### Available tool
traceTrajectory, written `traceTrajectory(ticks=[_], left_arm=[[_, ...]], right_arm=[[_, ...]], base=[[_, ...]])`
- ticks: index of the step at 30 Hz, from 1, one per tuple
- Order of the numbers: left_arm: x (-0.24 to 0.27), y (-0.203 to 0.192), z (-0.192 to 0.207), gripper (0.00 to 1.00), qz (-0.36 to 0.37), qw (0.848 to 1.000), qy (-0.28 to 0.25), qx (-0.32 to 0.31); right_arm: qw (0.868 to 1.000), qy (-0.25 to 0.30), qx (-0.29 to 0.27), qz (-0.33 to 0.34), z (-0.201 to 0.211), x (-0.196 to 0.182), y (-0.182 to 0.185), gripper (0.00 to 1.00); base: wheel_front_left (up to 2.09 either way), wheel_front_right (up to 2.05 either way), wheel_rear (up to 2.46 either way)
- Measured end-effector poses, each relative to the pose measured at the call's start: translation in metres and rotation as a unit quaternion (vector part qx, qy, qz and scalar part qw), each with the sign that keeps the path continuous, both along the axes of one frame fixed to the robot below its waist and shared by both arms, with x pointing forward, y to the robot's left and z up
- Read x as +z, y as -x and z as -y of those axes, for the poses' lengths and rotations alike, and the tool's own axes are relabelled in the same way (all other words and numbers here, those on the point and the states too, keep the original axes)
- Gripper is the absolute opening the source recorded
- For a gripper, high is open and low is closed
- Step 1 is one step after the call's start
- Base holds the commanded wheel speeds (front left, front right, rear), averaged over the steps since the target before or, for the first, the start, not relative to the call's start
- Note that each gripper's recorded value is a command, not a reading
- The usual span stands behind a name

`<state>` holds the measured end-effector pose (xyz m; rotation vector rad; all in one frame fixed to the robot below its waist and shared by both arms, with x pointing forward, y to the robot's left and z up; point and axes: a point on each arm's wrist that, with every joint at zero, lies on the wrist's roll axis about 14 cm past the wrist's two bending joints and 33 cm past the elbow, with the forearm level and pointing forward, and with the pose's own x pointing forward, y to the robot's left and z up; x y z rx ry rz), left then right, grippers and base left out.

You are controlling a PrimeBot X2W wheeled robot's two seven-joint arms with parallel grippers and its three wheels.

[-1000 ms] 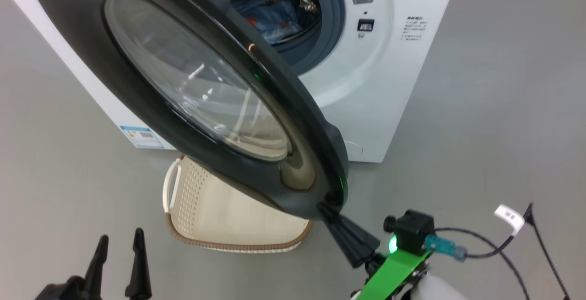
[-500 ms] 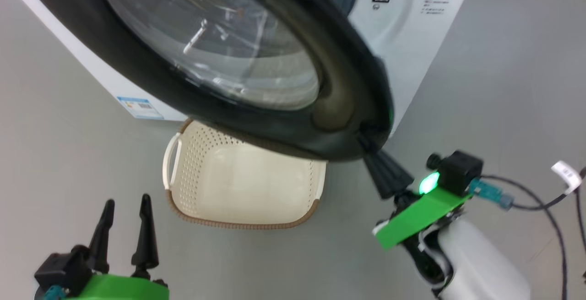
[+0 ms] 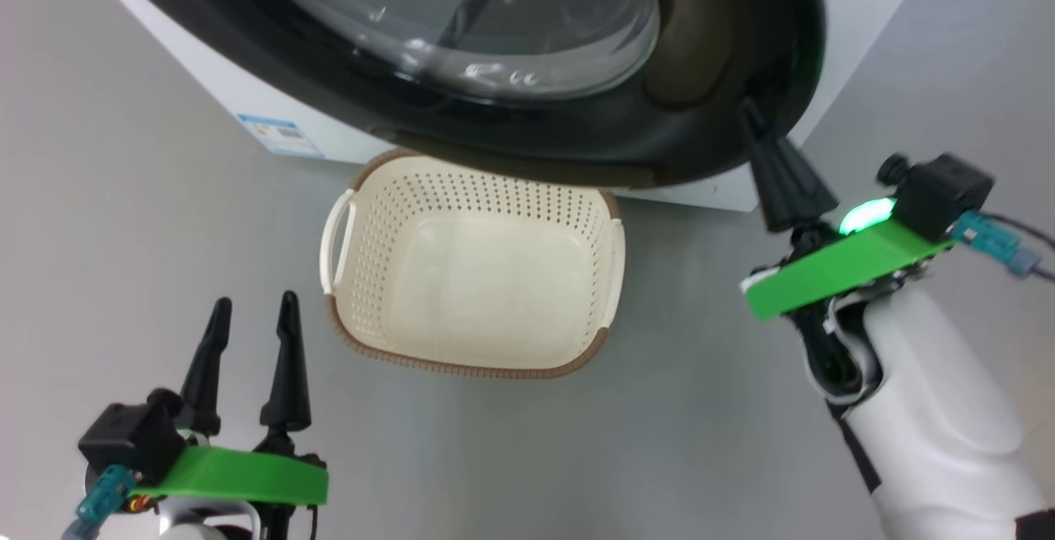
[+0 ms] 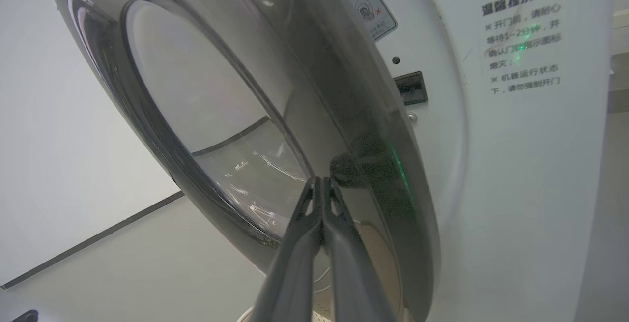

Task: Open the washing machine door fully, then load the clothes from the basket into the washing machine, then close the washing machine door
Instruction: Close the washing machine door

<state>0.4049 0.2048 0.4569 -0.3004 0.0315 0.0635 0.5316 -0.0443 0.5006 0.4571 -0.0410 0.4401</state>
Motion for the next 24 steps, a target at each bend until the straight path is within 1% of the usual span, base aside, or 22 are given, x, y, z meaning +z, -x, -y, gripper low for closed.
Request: traceTrajectory(ticks=[12, 19, 24], left_arm=[[-0.008, -0.009, -0.002, 1.0, -0.007, 1.0, 0.011, 0.004], [-0.011, -0.01, -0.006, 1.0, -0.012, 1.0, 0.009, 0.009], [-0.009, -0.009, -0.006, 1.0, -0.009, 1.0, 0.009, 0.011]], right_arm=[[0.999, -0.029, -0.039, 0.015, 0.011, 0.005, -0.049, 0.0], [0.999, -0.034, -0.038, 0.013, 0.004, 0.0, -0.056, 0.0], [0.999, -0.036, -0.038, 0.016, 0.004, 0.003, -0.055, 0.0]], base=[[0.0, 0.0, 0.0], [0.0, 0.0, 0.0], [0.0, 0.0, 0.0]])
